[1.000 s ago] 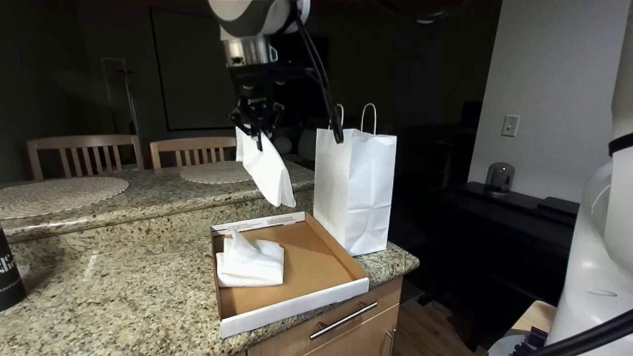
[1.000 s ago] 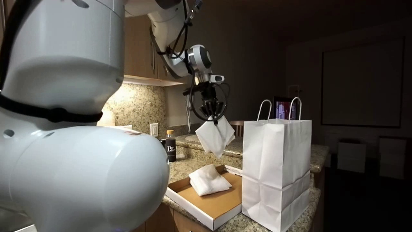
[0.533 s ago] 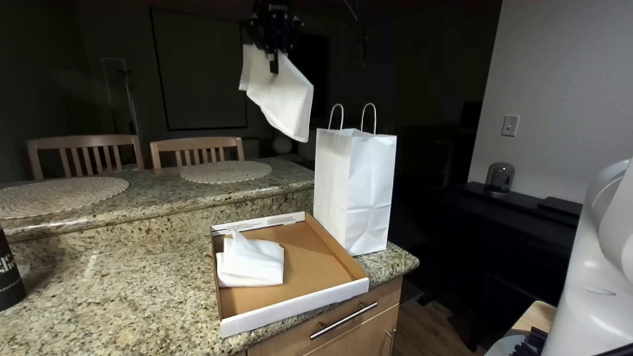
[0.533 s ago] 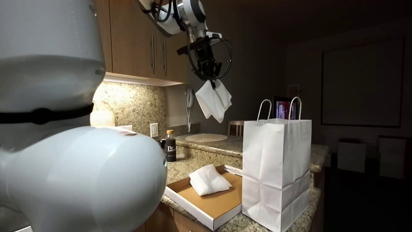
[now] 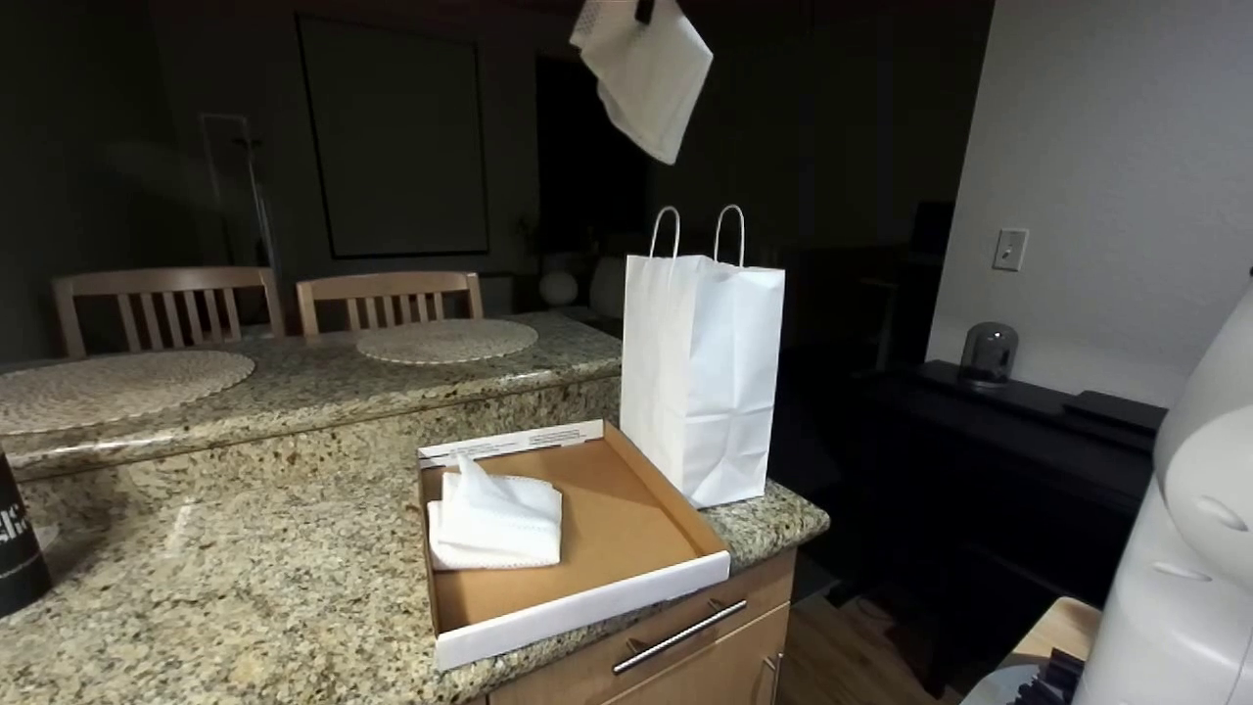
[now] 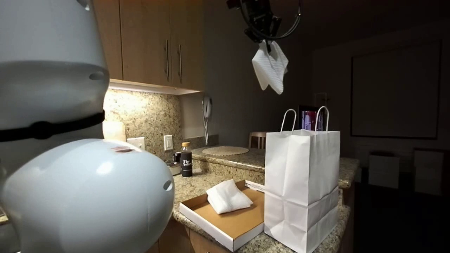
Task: Put the white towels inside the bag
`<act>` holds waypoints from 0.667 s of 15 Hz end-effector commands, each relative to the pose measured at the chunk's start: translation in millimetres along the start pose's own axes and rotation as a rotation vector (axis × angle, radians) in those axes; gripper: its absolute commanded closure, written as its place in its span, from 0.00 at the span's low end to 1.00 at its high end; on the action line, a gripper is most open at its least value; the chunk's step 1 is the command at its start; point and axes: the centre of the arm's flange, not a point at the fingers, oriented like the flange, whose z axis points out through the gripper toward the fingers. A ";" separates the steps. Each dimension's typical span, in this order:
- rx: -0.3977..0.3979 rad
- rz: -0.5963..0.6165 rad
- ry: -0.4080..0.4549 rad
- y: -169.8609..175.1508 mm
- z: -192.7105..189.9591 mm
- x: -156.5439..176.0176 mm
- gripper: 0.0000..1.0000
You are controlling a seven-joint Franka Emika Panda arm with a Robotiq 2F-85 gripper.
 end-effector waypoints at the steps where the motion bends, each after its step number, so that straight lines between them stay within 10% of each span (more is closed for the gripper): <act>1: 0.048 0.006 -0.001 61.5 16.4 30.1 0.91; 10: 0.064 0.013 -0.155 122.5 138.4 37.9 0.91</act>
